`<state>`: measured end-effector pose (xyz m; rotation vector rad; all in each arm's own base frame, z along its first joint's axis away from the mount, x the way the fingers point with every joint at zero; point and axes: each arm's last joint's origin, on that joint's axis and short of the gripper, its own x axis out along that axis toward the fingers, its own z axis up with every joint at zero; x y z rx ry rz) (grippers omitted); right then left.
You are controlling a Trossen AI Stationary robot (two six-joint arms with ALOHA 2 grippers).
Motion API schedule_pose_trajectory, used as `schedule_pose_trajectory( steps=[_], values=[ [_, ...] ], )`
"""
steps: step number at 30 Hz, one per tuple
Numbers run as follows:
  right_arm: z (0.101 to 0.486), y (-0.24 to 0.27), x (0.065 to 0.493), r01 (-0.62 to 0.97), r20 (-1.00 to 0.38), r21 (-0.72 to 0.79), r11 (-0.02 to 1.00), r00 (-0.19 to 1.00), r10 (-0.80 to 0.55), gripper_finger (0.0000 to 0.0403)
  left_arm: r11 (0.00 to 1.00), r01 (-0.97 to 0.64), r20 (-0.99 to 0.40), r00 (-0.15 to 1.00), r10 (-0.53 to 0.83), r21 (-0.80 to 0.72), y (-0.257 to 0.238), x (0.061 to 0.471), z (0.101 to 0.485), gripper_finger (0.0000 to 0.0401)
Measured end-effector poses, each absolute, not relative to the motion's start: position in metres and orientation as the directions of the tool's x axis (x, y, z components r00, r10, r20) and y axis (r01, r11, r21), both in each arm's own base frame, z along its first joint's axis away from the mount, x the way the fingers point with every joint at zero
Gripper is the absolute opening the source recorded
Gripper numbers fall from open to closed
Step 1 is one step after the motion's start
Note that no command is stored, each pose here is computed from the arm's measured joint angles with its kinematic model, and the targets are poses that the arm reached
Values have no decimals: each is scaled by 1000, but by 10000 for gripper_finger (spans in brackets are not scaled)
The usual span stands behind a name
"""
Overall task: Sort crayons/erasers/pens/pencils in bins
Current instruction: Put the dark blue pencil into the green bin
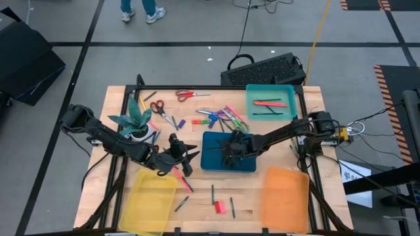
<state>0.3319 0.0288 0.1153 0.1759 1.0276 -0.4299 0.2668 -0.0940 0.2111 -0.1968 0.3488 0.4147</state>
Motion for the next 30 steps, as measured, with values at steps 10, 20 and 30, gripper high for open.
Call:
schedule_pose_trajectory(
  steps=[10,20,30],
  values=[
    [111,28,326,435,-886,-87,896,378,-269,129,888,-426,-347,870,351,-170,-95,267,214,124],
    [113,30,325,395,-882,-109,912,385,-272,24,903,-383,-293,901,319,-196,-97,256,236,124],
    [157,46,314,303,-841,-69,951,495,-219,20,915,-353,-244,921,303,-195,-94,244,255,124]
  ],
)
